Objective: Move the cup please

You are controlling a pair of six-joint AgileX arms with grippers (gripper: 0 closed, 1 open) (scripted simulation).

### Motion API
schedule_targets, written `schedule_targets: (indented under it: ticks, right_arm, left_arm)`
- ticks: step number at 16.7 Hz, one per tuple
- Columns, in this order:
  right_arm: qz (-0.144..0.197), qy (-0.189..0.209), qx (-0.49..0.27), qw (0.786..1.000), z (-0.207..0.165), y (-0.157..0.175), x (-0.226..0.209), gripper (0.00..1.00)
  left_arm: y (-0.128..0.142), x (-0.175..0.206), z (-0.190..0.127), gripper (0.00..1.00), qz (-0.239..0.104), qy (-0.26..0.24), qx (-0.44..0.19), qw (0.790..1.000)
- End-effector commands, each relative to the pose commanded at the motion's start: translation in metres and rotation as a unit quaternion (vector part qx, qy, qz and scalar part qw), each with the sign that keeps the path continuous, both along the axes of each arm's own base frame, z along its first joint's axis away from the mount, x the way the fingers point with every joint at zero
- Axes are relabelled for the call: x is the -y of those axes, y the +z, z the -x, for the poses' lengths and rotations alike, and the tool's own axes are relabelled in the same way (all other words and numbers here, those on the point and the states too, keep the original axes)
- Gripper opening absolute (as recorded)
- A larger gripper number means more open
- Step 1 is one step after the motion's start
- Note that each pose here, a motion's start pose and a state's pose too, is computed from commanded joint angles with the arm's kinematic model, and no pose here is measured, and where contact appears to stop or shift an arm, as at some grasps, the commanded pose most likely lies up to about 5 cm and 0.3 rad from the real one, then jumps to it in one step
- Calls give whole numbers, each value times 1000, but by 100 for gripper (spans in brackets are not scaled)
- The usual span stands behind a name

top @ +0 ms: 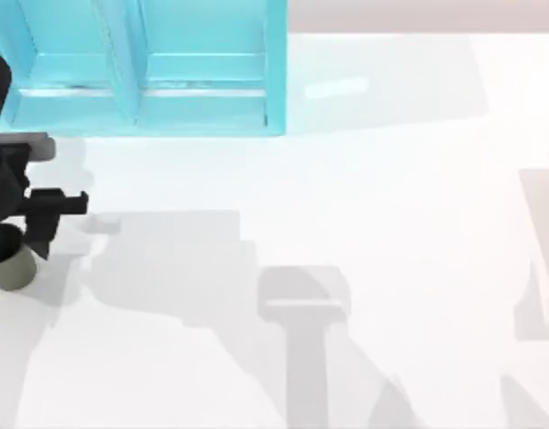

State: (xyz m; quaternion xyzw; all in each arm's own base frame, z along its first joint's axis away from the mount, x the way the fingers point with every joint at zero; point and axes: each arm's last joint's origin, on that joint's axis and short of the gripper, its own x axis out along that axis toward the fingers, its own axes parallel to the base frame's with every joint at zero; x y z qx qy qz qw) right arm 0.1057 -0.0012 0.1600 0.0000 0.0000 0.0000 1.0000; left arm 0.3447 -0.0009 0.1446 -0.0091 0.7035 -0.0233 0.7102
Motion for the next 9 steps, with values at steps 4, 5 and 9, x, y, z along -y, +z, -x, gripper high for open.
schedule_targets:
  ticks: [4,5,9]
  right_arm:
    - [0,0,0,1000,0,0,0,100]
    - [0,0,0,1000,0,0,0,100]
    - [0,0,0,1000,0,0,0,100]
  left_arm:
    - [0,0,0,100,0,0,0,1000]
    - [0,0,0,100,0,0,0,1000]
    - [0,0,0,100,0,0,0,1000]
